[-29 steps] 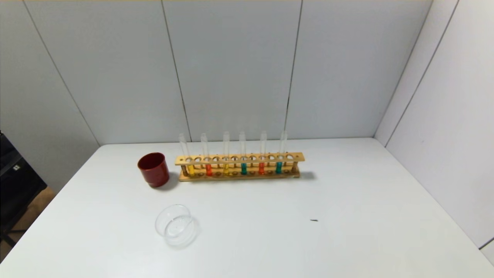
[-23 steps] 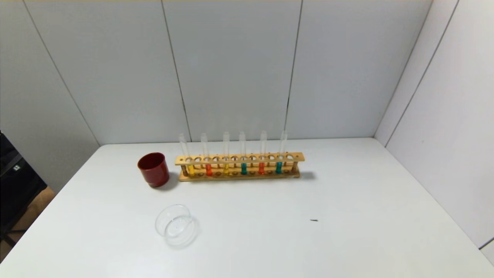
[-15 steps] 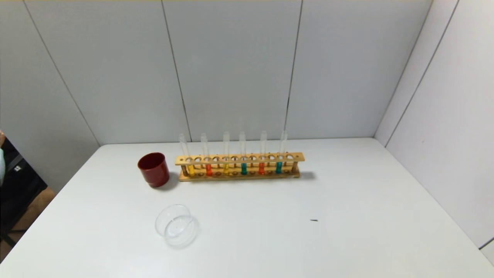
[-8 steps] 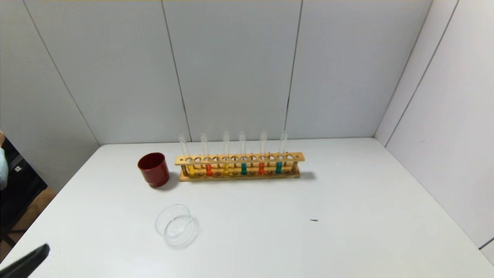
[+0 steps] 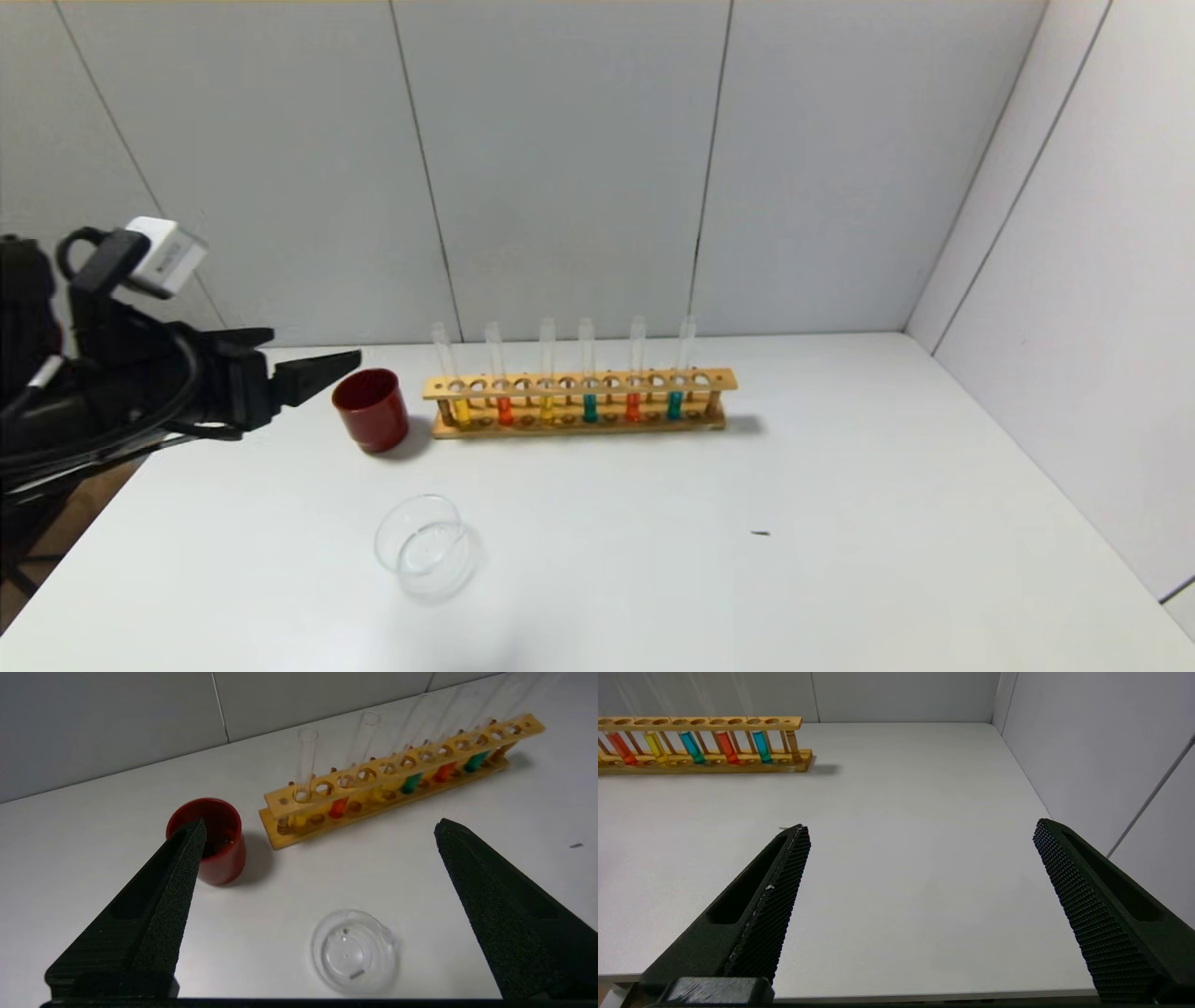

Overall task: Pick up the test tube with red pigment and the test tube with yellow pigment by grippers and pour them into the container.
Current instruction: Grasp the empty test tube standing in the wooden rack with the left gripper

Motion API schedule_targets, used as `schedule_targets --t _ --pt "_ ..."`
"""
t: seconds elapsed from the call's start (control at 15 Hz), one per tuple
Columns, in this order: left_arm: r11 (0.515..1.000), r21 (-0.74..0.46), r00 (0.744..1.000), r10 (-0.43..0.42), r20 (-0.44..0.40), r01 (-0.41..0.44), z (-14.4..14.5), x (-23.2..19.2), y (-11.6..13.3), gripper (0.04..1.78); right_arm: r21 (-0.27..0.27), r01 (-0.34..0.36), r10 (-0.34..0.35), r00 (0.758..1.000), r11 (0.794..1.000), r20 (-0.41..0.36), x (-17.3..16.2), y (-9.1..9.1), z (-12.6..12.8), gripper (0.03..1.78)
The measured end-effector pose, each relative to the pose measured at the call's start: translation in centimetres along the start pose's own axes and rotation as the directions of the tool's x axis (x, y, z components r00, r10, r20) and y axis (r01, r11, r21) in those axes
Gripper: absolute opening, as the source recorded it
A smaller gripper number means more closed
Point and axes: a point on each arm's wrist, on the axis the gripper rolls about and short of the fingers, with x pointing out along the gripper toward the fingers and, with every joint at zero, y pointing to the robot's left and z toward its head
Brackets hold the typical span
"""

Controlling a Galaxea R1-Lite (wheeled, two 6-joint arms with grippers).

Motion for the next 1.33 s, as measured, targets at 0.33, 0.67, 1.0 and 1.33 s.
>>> schedule_targets --t 0.33,0.67,1.0,1.33 --pt "1.000 0.010 1.000 -0.028 0.008 0.028 -2.4 7.4 1.4 1.72 0.000 0.000 0.000 1.000 1.000 0.000 0.0 0.0 0.0 1.75" --pt "0.999 -0.002 0.998 -0.049 -0.042 0.049 -4.1 11.6 2.0 1.72 0.000 0.000 0.000 1.000 1.000 0.000 0.0 0.0 0.0 1.75" --pt "0.998 -0.009 0.996 -0.068 -0.066 0.068 -5.1 14.7 2.1 1.72 0.000 0.000 0.000 1.000 1.000 0.000 0.0 0.0 0.0 1.75" --pt "0.997 -0.004 0.995 -0.075 -0.059 0.075 -5.4 17.5 2.1 1.72 0.000 0.000 0.000 1.000 1.000 0.000 0.0 0.0 0.0 1.75"
